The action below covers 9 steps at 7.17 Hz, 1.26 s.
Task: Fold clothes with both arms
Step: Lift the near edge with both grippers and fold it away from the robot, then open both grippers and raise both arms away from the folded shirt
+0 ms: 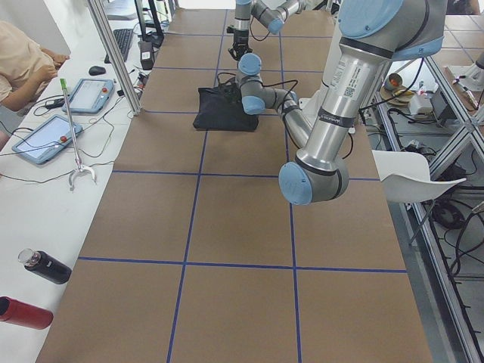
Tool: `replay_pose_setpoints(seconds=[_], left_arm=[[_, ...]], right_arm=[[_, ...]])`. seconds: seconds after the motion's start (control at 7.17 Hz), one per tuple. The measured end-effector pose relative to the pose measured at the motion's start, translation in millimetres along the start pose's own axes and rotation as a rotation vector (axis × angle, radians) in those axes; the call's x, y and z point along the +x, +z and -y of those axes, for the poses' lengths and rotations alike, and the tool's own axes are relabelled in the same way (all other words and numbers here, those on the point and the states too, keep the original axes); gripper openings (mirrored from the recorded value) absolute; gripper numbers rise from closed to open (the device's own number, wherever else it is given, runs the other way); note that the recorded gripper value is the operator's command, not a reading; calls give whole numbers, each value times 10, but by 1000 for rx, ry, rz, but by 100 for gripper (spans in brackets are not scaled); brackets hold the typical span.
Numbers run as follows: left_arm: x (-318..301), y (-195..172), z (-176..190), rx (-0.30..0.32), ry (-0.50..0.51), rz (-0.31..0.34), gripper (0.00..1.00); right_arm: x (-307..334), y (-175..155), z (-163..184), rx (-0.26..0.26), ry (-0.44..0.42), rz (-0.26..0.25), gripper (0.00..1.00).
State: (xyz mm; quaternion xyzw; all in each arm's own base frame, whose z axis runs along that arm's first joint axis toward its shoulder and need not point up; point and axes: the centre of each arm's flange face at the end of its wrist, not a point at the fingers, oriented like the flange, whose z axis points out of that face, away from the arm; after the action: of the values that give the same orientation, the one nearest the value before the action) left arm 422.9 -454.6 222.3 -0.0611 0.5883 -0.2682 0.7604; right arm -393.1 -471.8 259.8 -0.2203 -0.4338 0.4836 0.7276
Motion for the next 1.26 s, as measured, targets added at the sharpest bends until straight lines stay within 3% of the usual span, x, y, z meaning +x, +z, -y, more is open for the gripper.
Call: replay_pose_setpoints(seconds=[0.7,0.84,0.98,1.12,1.26], left_arm=[[254,395,847,91,33,-9,0],[257,456,930,105,45,-19,15],[271,545,1021,133,56,-29,35],[293,685,1158,170,67,-36,48],[288,817,1367,223,104,-43,56]], right_arm=[[-880,395,303,78,8,-25,0],[-997,488,353,87,-6,-33,16],[-1118,603,429,91,-16,-31,66],[-1278,748,559,94,-33,-22,100],[-1497,869,694,102,-72,-13,100]])
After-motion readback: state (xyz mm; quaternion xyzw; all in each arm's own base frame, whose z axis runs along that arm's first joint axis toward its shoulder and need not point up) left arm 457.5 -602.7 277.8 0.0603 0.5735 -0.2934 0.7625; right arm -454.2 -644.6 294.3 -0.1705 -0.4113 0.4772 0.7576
